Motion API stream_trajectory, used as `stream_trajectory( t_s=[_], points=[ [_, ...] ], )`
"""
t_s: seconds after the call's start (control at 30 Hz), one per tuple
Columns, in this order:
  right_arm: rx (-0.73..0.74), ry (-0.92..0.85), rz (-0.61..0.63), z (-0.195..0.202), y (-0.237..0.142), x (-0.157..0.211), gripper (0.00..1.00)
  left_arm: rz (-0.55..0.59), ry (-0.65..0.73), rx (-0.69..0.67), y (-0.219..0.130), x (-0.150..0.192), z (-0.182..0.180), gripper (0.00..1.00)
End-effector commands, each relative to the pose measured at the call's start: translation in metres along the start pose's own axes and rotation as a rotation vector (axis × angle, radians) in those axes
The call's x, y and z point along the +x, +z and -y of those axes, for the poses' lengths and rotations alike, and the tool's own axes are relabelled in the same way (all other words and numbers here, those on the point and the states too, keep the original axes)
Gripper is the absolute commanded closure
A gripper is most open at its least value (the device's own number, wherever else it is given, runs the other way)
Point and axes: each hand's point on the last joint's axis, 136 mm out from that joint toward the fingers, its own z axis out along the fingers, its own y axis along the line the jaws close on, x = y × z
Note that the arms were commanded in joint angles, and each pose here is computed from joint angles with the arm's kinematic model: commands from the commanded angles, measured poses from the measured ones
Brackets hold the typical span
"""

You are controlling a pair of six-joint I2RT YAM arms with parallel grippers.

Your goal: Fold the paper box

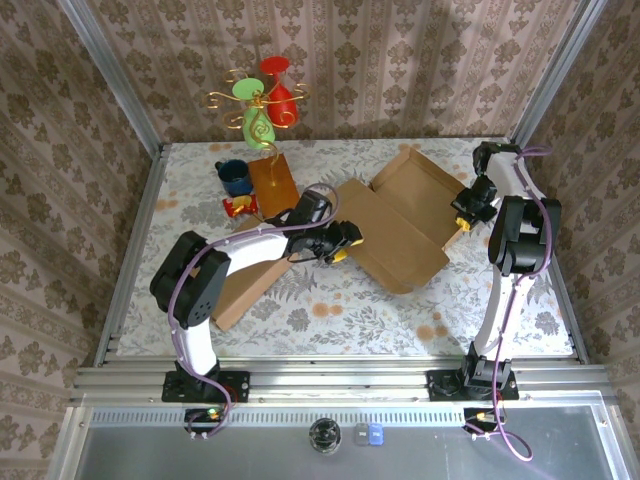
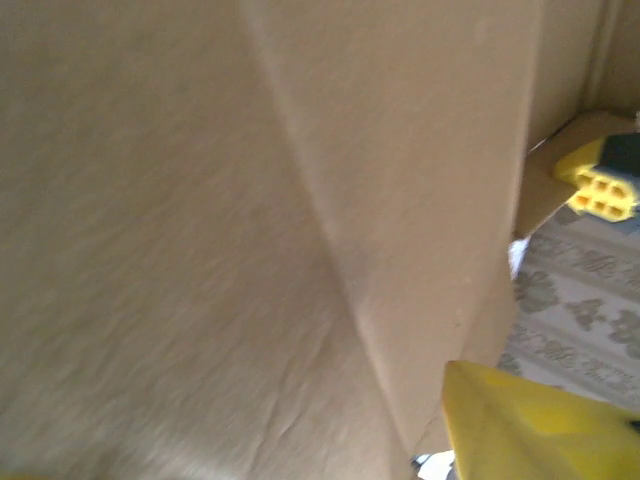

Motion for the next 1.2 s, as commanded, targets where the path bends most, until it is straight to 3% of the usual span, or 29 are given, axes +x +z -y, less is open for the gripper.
stream_trajectory(
  t_s=[0.0, 0.1, 0.2, 0.27, 0.37, 0.57, 0.67, 0.97, 1.17],
  points=[
    [0.056, 0.013, -0.035, 0.007, 0.029, -0.001, 1.00, 0.045, 0.008, 0.045, 0.005, -0.008, 0.006, 0.49],
    [0.048, 0.013, -0.035, 0.006, 0.028, -0.001, 1.00, 0.065, 0.032, 0.025, 0.001, -0.011, 0.007, 0.62],
    [0.041, 0.013, -0.030, 0.006, 0.027, 0.001, 1.00, 0.073, 0.058, -0.016, -0.004, -0.014, 0.009, 0.82],
    [0.035, 0.014, -0.025, 0.006, 0.025, 0.002, 1.00, 0.089, 0.074, -0.054, -0.011, -0.016, 0.010, 0.87],
    [0.013, 0.016, -0.012, 0.005, 0.018, 0.005, 0.84, 0.095, 0.087, -0.108, -0.026, -0.018, 0.013, 0.95],
    [-0.086, 0.019, 0.028, -0.005, -0.010, 0.013, 0.59, 0.048, 0.151, -0.247, -0.056, -0.018, 0.021, 0.98],
    [-0.162, 0.024, 0.036, -0.015, -0.029, 0.021, 0.52, 0.016, 0.180, -0.317, -0.068, -0.018, 0.018, 0.99],
    [-0.309, 0.027, 0.041, -0.035, -0.067, 0.059, 0.44, -0.034, 0.278, -0.435, -0.100, -0.034, 0.028, 0.99],
    [-0.359, -0.039, 0.139, -0.038, -0.098, 0.059, 0.45, -0.100, 0.400, -0.547, -0.116, -0.044, 0.033, 1.00]
  ],
)
